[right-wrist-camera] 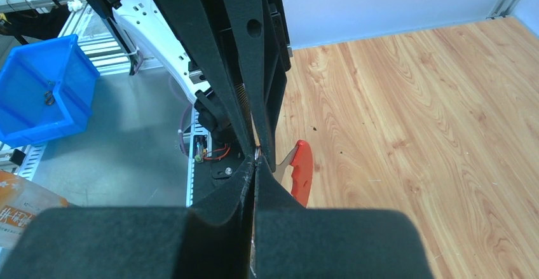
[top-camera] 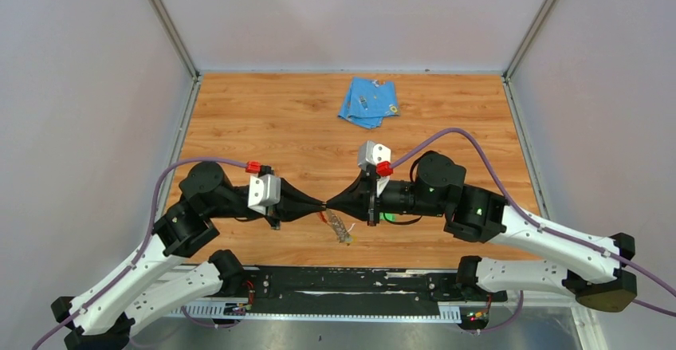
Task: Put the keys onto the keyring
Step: Adjust the keyring.
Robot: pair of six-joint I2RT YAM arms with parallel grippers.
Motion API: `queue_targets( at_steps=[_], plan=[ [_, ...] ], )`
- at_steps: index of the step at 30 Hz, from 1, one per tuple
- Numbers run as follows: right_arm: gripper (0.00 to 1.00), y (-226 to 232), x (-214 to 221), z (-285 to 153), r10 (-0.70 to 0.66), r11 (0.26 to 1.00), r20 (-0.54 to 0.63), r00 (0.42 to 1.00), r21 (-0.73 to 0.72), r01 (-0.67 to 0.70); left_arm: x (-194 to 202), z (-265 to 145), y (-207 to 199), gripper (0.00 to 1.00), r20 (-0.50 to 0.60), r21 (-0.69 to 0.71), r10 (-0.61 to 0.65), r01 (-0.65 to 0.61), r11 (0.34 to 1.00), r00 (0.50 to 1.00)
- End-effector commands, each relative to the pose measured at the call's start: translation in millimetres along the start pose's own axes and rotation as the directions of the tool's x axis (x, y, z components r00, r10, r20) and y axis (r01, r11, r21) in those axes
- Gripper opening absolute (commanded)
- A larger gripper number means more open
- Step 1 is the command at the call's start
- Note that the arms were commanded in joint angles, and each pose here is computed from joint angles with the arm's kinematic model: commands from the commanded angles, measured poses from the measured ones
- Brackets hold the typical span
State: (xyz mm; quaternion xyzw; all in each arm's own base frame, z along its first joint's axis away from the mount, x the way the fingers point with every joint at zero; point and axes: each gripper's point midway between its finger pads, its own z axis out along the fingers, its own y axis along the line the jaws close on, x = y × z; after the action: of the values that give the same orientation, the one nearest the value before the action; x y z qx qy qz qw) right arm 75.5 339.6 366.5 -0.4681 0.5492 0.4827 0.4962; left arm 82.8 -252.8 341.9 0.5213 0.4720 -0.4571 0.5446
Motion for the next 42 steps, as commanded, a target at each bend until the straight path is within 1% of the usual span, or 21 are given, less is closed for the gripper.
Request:
queue_targets(
  at_steps=[1, 2, 7, 12, 13, 16, 17, 18, 19, 21, 24, 26, 30, 31, 35, 40, 42],
  plan=[
    [0.0, -2, -17, 0, -0.031, 1.0, 0.036, 0.999, 0.002, 0.031, 1, 4, 9, 0.02, 0.002, -0.045, -0.048, 0.048, 0.998, 0.999],
    [0.0, -1, -17, 0, -0.031, 1.0, 0.035, 0.999, -0.005, 0.031, 3, 4, 13, 0.0, -0.003, -0.064, -0.058, 0.058, 0.996, 0.998],
    [0.0, -1, -18, 0, -0.025, 1.0, 0.035, 0.999, -0.005, 0.026, 5, 2, 25, 0.0, -0.025, -0.129, -0.055, 0.051, 0.99, 0.998],
    [0.0, -4, -19, -9, -0.019, 1.0, 0.044, 0.999, 0.026, 0.017, 9, -1, 24, 0.0, -0.068, -0.127, -0.033, 0.025, 0.992, 0.997],
    [0.04, -5, -19, -10, -0.013, 0.999, 0.042, 0.999, 0.039, 0.012, 8, -1, 24, 0.0, -0.068, -0.126, -0.032, 0.023, 0.992, 0.997],
    [0.4, -13, -19, -16, -0.003, 0.996, 0.04, 0.999, 0.092, -0.001, 4, -1, 26, 0.0, -0.068, -0.136, -0.045, 0.036, 0.99, 0.997],
    [0.51, -17, -19, -18, 0.003, 0.993, 0.044, 0.999, 0.118, -0.008, 4, -1, 29, 0.0, -0.072, -0.149, -0.061, 0.05, 0.988, 0.996],
    [0.58, -20, -21, -21, 0.004, 0.99, 0.051, 0.999, 0.141, -0.011, 5, -1, 30, 0.0, -0.079, -0.158, -0.078, 0.064, 0.985, 0.994],
    [0.64, -22, -23, -25, 0.005, 0.987, 0.059, 0.998, 0.159, -0.015, 7, 0, 31, 0.0, -0.086, -0.168, -0.096, 0.081, 0.983, 0.992],
    [0.7, -26, -26, -32, 0.004, 0.981, 0.078, 0.997, 0.193, -0.018, 11, -1, 36, 0.0, -0.096, -0.202, -0.137, 0.116, 0.973, 0.986],
    [0.77, -34, -26, -41, 0.005, 0.969, 0.097, 0.995, 0.246, -0.029, 12, -2, 42, 0.0, -0.084, -0.252, -0.19, 0.163, 0.954, 0.978],
    [0.86, -37, -20, -44, 0.01, 0.964, 0.093, 0.996, 0.265, -0.035, 8, -2, 43, 0.0, -0.066, -0.262, -0.203, 0.18, 0.948, 0.977],
    [0.98, -40, 1, -37, 0.014, 0.964, 0.057, 0.998, 0.266, -0.029, -2, 0, 42, 0.0, -0.034, -0.253, -0.205, 0.19, 0.949, 0.978],
    [1.0, -40, 8, -34, 0.015, 0.964, 0.042, 0.999, 0.264, -0.025, -4, 0, 43, 0.0, -0.029, -0.255, -0.205, 0.191, 0.948, 0.978],
    [1.0, -46, 28, -19, 0.007, 0.965, 0.001, 1.0, 0.263, -0.007, -12, 0, 45, 0.0, -0.007, -0.262, -0.205, 0.197, 0.945, 0.979],
    [1.0, -53, 34, -15, -0.023, 0.958, 0.02, 1.0, 0.286, 0.016, -14, -2, 45, 0.0, 0.001, -0.271, -0.206, 0.198, 0.942, 0.979],
    [0.97, -55, 37, -13, -0.021, 0.956, 0.03, 0.999, 0.295, 0.011, -15, -2, 45, 0.0, 0.003, -0.269, -0.206, 0.199, 0.942, 0.979]
  ],
)
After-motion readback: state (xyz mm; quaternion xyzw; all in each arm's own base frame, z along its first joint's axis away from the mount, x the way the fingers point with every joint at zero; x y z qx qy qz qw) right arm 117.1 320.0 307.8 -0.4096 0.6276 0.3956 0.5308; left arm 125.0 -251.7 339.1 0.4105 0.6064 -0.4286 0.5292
